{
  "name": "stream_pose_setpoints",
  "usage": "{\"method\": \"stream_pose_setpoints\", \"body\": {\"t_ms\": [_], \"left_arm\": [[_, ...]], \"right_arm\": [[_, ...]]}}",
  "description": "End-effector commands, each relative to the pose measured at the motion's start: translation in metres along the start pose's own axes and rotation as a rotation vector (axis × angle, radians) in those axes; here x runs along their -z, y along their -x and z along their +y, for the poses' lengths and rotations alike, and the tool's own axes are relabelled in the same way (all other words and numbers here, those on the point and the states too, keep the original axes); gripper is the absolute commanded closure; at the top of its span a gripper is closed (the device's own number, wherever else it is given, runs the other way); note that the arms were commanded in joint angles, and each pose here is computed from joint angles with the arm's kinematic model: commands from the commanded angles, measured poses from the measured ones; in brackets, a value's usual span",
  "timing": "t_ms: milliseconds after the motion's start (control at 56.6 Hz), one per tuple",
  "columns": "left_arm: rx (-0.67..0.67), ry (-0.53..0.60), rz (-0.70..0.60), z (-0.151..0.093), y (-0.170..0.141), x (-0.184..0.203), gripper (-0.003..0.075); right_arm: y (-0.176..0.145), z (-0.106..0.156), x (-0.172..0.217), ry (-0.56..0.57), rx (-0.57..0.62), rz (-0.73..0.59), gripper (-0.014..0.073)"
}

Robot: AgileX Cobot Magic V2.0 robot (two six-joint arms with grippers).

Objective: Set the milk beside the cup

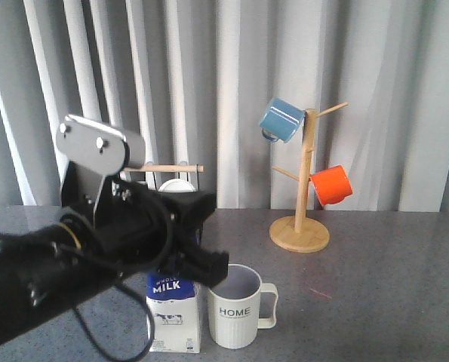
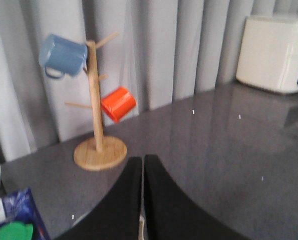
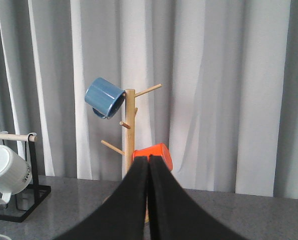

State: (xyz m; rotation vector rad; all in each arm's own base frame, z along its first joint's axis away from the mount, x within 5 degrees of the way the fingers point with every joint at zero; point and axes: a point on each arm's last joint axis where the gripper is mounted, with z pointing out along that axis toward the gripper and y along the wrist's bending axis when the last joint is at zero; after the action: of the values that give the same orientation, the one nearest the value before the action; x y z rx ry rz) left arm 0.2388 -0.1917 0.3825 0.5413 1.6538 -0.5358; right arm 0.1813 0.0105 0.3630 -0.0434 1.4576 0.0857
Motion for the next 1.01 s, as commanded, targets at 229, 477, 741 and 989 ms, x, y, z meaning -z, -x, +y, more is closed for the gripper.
{"method": "stream_pose_setpoints", "body": {"t_ms": [229, 477, 741, 989], "left_arm": [[0.058, 0.201, -0.024, 0.041, -0.035, 0.104, 0.0728], [0.069, 0.375, -0.187, 0.048, -0.120, 0.187, 0.0728], [0.066, 0.531, -0.347, 0.041, -0.191, 0.228, 0.0727], [0.058, 0.629, -0.309, 0.041, -0.201, 0.237, 0.0727]], "right_arm": [[0.018, 0.001, 0.001, 0.011, 0.013, -0.106, 0.0604], [0.018, 0.001, 0.001, 0.011, 0.013, -0.105, 0.0604], [0.018, 0.001, 0.001, 0.011, 0.013, -0.105, 0.0604], [0.019, 0.001, 0.001, 0.012, 0.013, -0.107, 0.0604]]}}
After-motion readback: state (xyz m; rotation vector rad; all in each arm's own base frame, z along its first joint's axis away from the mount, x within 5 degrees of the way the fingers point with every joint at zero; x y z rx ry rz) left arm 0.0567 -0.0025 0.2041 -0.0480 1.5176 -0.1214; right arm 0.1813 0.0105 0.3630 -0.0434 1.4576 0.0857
